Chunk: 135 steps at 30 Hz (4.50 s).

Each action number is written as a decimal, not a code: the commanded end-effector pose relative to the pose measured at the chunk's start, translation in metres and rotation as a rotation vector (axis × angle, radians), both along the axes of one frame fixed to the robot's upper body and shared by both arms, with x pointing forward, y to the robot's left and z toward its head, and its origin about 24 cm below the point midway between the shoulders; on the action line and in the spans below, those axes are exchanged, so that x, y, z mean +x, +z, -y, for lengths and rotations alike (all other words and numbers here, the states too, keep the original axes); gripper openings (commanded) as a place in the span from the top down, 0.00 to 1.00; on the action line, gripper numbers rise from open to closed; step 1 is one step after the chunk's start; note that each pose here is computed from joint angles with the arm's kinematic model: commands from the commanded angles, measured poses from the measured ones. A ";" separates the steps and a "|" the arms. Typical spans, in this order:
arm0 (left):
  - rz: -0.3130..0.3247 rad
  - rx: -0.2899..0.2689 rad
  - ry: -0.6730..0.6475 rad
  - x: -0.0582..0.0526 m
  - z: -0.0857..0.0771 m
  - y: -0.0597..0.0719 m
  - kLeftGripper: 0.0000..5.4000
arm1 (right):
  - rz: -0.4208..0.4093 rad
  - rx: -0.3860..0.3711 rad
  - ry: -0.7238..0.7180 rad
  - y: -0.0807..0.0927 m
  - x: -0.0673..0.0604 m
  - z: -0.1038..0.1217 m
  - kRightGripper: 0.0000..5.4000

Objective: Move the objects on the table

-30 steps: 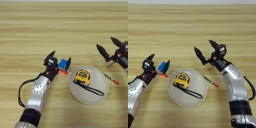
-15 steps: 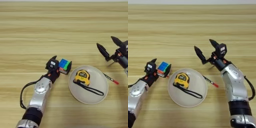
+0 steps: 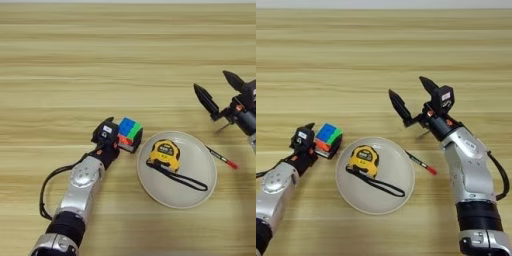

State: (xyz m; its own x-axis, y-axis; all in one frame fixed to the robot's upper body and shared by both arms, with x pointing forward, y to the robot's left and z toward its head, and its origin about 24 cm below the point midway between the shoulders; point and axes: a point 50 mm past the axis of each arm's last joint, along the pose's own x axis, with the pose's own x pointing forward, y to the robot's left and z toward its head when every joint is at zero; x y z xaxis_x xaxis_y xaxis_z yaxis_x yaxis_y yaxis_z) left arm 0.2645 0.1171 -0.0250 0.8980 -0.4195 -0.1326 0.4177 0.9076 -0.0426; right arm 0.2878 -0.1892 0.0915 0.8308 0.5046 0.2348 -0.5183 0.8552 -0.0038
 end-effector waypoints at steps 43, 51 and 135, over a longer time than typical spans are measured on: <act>-0.081 0.098 0.006 0.009 -0.005 -0.014 0.40 | 0.033 0.018 -0.014 0.004 0.006 0.001 0.00; -0.076 0.093 0.021 0.006 -0.008 -0.014 0.40 | 0.035 0.020 -0.015 0.004 0.006 0.000 0.00; -0.314 0.079 0.080 -0.069 -0.011 -0.065 0.09 | 0.056 0.019 -0.011 0.008 0.013 0.001 0.00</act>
State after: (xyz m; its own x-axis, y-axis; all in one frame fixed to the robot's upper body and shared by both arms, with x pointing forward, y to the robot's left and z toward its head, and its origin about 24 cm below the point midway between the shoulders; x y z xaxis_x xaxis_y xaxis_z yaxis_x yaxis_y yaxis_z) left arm 0.2153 0.1212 -0.0700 0.8765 -0.3565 -0.3234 0.3528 0.9329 -0.0724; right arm 0.2978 -0.1878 0.0943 0.8264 0.4898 0.2776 -0.5089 0.8608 -0.0038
